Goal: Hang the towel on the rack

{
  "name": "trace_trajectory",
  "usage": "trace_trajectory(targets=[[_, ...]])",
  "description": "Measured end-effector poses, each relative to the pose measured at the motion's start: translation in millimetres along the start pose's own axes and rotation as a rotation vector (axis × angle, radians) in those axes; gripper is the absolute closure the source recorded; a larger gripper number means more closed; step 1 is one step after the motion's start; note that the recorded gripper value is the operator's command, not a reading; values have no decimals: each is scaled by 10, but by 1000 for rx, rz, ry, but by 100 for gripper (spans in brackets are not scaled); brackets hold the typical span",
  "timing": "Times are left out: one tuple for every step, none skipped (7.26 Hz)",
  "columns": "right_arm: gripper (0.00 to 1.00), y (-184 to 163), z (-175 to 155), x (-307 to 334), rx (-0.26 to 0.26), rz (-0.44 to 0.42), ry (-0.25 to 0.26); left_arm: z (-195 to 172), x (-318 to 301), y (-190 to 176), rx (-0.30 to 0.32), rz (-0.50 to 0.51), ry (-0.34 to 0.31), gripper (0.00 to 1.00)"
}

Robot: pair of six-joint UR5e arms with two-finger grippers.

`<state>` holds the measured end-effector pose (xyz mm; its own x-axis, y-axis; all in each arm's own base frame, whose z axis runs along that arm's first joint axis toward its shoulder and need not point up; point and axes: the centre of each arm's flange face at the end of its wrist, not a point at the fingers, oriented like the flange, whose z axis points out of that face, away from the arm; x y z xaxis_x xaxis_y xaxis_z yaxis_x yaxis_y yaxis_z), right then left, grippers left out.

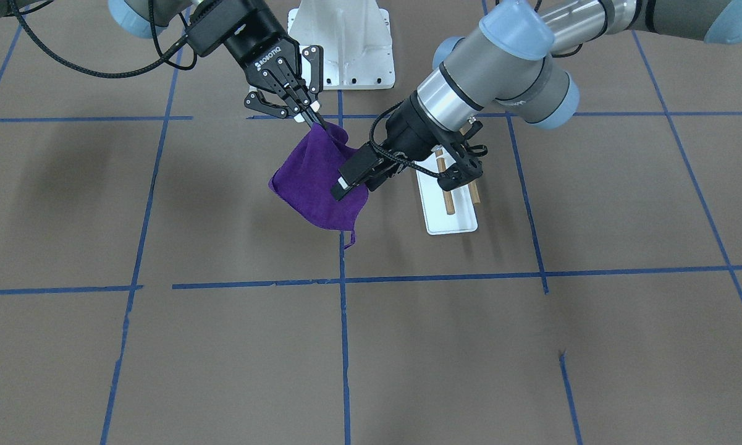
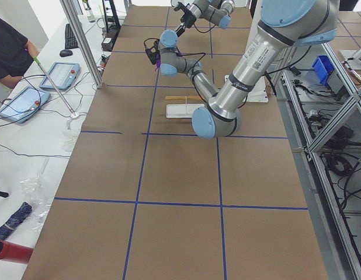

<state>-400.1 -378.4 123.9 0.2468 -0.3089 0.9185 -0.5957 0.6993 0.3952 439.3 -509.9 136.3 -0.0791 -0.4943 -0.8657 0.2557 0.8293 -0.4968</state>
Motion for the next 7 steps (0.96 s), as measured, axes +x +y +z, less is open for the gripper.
trace_trajectory(targets=[[100,-2,0,-2,2,0,0,2,-1,3,-1,0,-1,19],[100,-4,0,-1,4,0,1,6,-4,8,-2,-1,-1,47],[100,-2,0,-2,6,0,2,8,-6,11,-3,-2,-2,81],[100,-3,0,-5,6,0,2,7,-5,15,-3,-2,-1,100],[100,-2,0,-6,6,0,1,0,0,21,-4,-2,0,100],[100,0,0,-5,6,0,2,-13,8,23,-4,-2,2,100],[100,-2,-2,-7,6,0,1,-22,8,23,-5,-1,4,100]])
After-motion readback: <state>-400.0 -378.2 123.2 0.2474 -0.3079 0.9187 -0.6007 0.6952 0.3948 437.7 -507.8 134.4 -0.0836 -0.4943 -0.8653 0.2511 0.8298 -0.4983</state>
